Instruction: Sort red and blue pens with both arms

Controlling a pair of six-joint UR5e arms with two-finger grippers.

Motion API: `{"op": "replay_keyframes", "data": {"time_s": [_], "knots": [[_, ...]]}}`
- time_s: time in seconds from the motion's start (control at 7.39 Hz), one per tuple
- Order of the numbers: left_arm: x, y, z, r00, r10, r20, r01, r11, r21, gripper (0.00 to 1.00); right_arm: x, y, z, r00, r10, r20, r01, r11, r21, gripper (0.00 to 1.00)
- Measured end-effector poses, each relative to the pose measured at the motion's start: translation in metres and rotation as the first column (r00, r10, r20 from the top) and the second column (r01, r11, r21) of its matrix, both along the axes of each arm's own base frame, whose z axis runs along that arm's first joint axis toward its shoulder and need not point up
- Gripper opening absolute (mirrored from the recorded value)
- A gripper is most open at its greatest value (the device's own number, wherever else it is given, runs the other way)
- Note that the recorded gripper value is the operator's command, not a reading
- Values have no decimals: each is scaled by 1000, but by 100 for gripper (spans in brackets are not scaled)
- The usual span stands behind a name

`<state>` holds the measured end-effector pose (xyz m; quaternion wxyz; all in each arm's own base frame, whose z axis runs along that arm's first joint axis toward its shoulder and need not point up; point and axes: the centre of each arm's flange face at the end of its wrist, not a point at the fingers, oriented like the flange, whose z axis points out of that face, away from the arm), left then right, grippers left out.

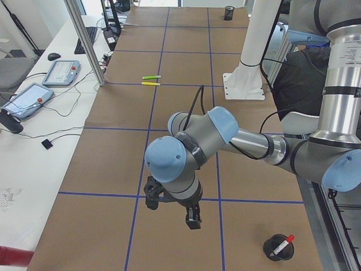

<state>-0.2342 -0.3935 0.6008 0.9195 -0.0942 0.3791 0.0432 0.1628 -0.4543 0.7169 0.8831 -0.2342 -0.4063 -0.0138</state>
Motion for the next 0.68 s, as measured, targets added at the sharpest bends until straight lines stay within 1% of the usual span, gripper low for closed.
{"op": "replay_keyframes", "data": {"time_s": [0.14,0.27,0.41,0.54,0.68], "knots": [[21,-23,-11,999,35,23,-37,996,77,100,-25,-32,-34,1000,-24,18,22,995,95,100],[40,-42,-17,998,43,49,-49,991,124,100,-45,-53,-57,999,-32,43,23,982,189,100],[60,-60,-21,997,30,77,-42,987,155,100,-56,-66,-69,997,-30,66,12,964,265,100],[74,-72,-24,996,13,86,-28,983,183,100,-67,-77,-77,997,-13,74,-9,956,292,100],[85,-80,-29,998,-8,54,-3,977,214,100,-80,-89,-86,997,47,55,-60,961,272,100]]}}
